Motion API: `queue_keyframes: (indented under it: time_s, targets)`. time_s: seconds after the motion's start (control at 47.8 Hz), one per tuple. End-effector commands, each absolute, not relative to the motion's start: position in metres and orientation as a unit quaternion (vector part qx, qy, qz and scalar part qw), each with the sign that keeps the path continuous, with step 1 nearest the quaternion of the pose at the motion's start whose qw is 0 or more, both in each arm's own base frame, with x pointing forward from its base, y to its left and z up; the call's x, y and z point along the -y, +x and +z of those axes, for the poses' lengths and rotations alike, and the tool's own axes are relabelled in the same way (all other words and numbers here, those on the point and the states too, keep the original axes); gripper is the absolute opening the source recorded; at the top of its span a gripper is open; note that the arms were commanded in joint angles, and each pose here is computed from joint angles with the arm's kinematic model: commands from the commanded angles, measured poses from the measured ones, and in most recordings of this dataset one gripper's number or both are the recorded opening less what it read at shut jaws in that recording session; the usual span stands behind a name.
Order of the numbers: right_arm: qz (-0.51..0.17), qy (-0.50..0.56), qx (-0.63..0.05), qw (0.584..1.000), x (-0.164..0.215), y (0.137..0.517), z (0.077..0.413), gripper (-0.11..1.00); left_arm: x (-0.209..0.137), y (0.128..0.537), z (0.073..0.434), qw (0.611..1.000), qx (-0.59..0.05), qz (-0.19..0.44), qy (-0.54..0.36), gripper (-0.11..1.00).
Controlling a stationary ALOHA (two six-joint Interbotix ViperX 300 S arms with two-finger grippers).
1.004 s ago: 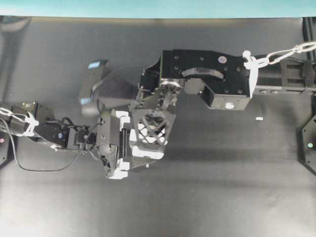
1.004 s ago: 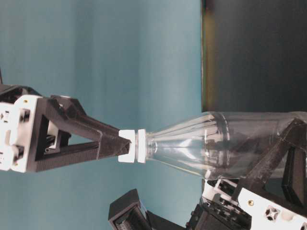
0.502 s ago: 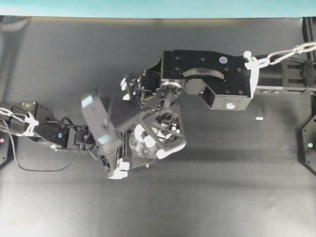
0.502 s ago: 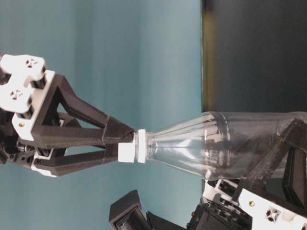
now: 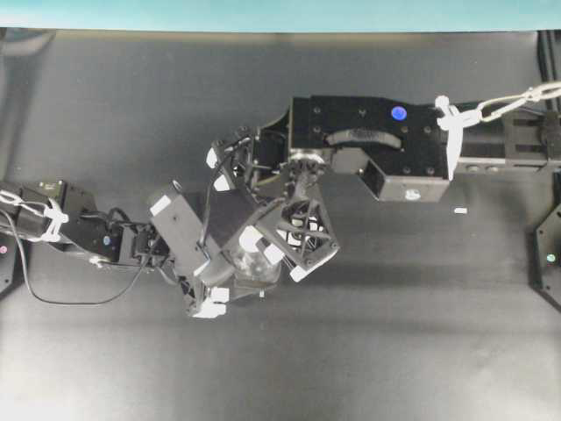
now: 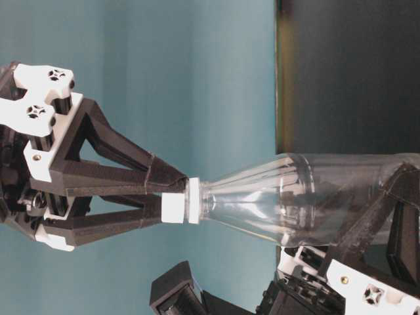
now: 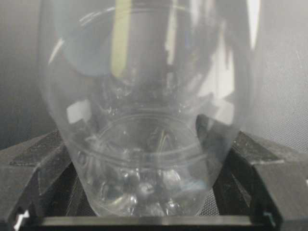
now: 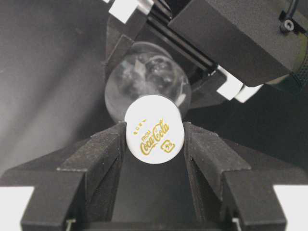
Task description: Open the bottle cap by holding the bottle with the left arm and twisting the cap with the right arm.
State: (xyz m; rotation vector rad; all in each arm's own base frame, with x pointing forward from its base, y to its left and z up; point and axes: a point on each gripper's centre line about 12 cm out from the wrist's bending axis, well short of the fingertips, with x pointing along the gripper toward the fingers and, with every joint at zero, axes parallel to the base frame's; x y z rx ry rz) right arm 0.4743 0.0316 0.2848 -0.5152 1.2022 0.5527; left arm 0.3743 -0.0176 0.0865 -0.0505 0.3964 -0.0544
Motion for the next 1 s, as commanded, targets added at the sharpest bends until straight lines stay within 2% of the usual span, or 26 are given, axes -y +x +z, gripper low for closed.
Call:
queue_keyframes:
  time_s: [0.0,0.293,0.335,0.439,0.523,0.732,0.899,0.983]
  targets:
    - [0.246,-0.231,-0.554,0.761,-0.033,0.474,0.283,0.38,0.019,0.376,0.088,0.98,-0.196,-0.03,-0.026,0.82]
    - [0.235,-0.214,-0.559,0.766,-0.037,0.465,0.278,0.39,0.019,0.378,0.089,0.98,-0.193,-0.028,-0.027,0.82]
    - [0.234,-0.216,-0.556,0.768,-0.039,0.464,0.279,0.45,0.019,0.377,0.089,0.98,-0.193,-0.03,-0.026,0.82]
    - [0.23,-0.224,-0.547,0.773,-0.043,0.461,0.285,0.69,0.02,0.377,0.089,0.98,-0.193,-0.03,-0.027,0.82]
    - [0.211,-0.225,-0.542,0.782,-0.041,0.459,0.291,0.78,0.019,0.377,0.089,0.98,-0.193,-0.03,-0.027,0.82]
    - [0.148,-0.161,-0.544,0.81,-0.036,0.446,0.312,0.79,0.021,0.378,0.089,0.98,-0.193,-0.031,-0.031,0.82]
    - [0.065,-0.036,-0.535,0.842,-0.036,0.44,0.342,0.79,0.023,0.377,0.089,0.98,-0.194,-0.033,-0.032,0.82]
    - [0.009,0.052,-0.534,0.844,-0.035,0.439,0.356,0.79,0.023,0.377,0.089,0.98,-0.194,-0.033,-0.032,0.82]
